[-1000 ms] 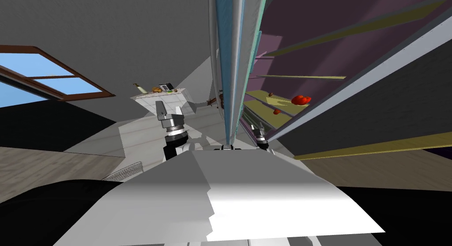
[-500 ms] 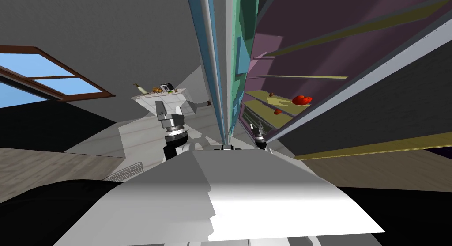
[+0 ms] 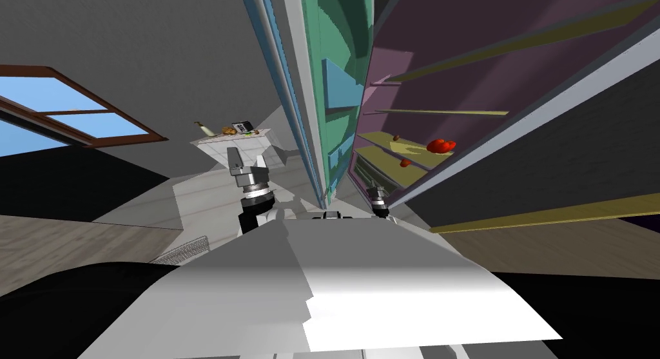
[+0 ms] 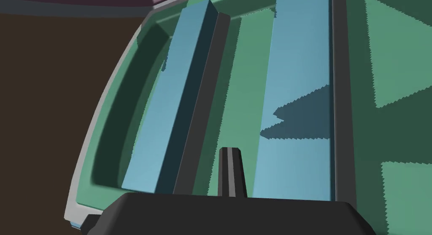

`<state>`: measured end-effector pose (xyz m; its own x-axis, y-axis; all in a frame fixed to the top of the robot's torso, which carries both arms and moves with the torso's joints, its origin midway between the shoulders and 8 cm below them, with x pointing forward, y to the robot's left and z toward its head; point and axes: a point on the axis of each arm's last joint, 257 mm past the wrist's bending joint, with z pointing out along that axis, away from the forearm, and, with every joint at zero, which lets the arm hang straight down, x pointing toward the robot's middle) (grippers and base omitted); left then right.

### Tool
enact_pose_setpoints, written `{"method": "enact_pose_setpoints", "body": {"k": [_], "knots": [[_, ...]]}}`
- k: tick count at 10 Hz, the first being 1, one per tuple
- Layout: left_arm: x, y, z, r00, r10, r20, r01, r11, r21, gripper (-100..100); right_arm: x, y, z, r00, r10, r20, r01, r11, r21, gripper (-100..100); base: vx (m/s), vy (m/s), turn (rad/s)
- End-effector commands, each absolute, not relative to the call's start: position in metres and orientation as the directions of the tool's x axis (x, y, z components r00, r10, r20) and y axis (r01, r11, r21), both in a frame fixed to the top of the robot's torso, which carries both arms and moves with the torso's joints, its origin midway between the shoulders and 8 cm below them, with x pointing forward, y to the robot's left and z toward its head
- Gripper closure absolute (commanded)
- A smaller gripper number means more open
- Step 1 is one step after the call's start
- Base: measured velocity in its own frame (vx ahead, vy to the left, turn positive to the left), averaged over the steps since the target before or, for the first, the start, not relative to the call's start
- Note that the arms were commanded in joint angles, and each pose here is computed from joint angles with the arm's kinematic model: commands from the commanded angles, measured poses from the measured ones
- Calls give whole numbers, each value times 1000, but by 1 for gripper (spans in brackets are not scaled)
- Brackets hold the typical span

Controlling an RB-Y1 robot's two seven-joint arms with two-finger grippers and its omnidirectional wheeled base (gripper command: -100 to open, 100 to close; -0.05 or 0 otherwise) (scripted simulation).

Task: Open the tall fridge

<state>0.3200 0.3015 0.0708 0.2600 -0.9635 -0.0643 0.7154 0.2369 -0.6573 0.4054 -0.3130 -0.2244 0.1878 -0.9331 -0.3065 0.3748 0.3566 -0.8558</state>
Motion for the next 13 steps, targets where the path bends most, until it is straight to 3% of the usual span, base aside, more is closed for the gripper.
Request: {"method": "enact_pose_setpoints", "body": {"k": [1, 5, 13], "knots": [[320, 302, 71, 260, -963, -64, 715, 237, -657, 0, 404, -333, -219, 191, -953, -236, 370, 293, -882, -100, 48, 82, -34], [320, 301, 71, 260, -963, -64, 715, 237, -657, 0, 402, -363, -209, 181, -972, -147, 373, 206, -905, -100, 64, 149, -38], [320, 301, 71, 260, -963, -64, 716, 237, -657, 0, 391, -396, -203, 89, -987, -130, 418, 156, -895, -100, 114, 263, -69]]}}
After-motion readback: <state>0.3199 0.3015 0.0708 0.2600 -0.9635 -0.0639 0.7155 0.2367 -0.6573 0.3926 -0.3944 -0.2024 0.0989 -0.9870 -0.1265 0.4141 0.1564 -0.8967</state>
